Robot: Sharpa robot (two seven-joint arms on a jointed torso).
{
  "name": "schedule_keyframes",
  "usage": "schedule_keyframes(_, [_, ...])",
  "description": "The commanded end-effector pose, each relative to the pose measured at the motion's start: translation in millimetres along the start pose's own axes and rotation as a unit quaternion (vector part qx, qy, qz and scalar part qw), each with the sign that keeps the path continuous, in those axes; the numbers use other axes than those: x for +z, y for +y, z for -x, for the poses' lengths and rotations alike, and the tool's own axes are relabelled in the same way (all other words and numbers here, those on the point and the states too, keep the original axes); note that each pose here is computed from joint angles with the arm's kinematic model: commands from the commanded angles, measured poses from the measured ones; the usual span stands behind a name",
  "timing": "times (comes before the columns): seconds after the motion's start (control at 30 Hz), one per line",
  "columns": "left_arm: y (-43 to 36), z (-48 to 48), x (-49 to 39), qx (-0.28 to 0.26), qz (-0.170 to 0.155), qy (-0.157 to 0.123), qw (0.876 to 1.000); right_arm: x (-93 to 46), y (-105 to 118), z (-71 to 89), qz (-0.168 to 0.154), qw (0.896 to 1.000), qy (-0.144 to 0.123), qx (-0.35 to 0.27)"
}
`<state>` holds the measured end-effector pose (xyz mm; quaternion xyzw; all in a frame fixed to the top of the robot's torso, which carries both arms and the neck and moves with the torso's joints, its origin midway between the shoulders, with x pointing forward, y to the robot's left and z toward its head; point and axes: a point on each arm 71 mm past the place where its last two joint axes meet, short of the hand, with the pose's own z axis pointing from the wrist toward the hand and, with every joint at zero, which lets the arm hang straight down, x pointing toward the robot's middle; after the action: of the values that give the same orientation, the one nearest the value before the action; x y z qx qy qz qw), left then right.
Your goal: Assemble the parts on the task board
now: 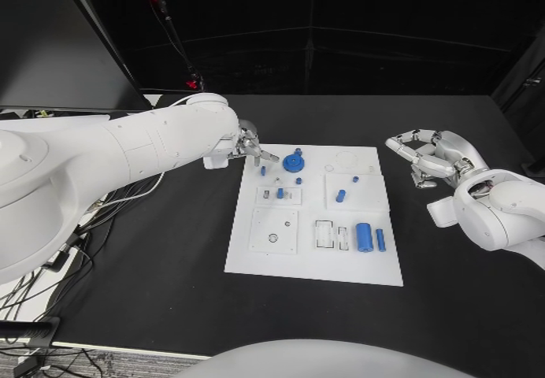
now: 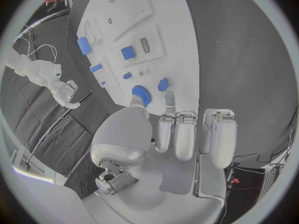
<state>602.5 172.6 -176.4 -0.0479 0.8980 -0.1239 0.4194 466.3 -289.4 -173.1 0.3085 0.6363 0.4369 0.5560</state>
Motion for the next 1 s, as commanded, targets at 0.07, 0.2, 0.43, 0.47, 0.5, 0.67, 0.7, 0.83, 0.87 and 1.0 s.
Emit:
schedule_keyframes(0.07, [-1.8, -0.5, 1.2, 0.010, -0.005, 0.009, 1.000, 0.5, 2, -0.9, 0.005, 1.000, 0.002, 0.001])
schedule_keyframes(0.2, [0.2, -2.3, 3.2, 0.012, 0.005, 0.017, 1.000, 0.8, 2, -1.3, 0.005, 1.000, 0.003, 0.001])
schedule_keyframes(0.43, [-0.8, -4.0, 5.7, 0.011, 0.008, 0.016, 1.000, 1.1, 2, -1.5, 0.005, 1.000, 0.003, 0.001])
schedule_keyframes(0.47, [-1.2, -4.3, 6.1, 0.011, 0.008, 0.017, 1.000, 1.2, 2, -1.7, 0.005, 1.000, 0.003, 0.001])
schedule_keyframes(0.5, [-2.0, -5.0, 6.8, 0.012, 0.009, 0.018, 1.000, 1.4, 2, -2.0, 0.005, 1.000, 0.004, 0.001])
schedule_keyframes(0.67, [-3.2, -7.6, 9.0, 0.015, 0.014, 0.029, 0.999, 2.1, 2, -3.3, 0.006, 1.000, 0.005, 0.002])
schedule_keyframes(0.7, [-3.0, -7.9, 9.3, 0.015, 0.015, 0.030, 0.999, 2.1, 2, -3.4, 0.006, 1.000, 0.005, 0.002])
schedule_keyframes(0.83, [-1.3, -8.7, 10.7, 0.015, 0.019, 0.035, 0.999, 2.3, 2, -3.5, 0.005, 1.000, 0.005, 0.002])
schedule_keyframes(0.87, [-0.8, -8.7, 10.8, 0.015, 0.019, 0.034, 0.999, 2.3, 2, -3.5, 0.005, 1.000, 0.005, 0.002])
schedule_keyframes(1.0, [0.2, -9.2, 11.4, 0.014, 0.018, 0.035, 0.999, 2.5, 2, -3.8, 0.005, 1.000, 0.005, 0.002])
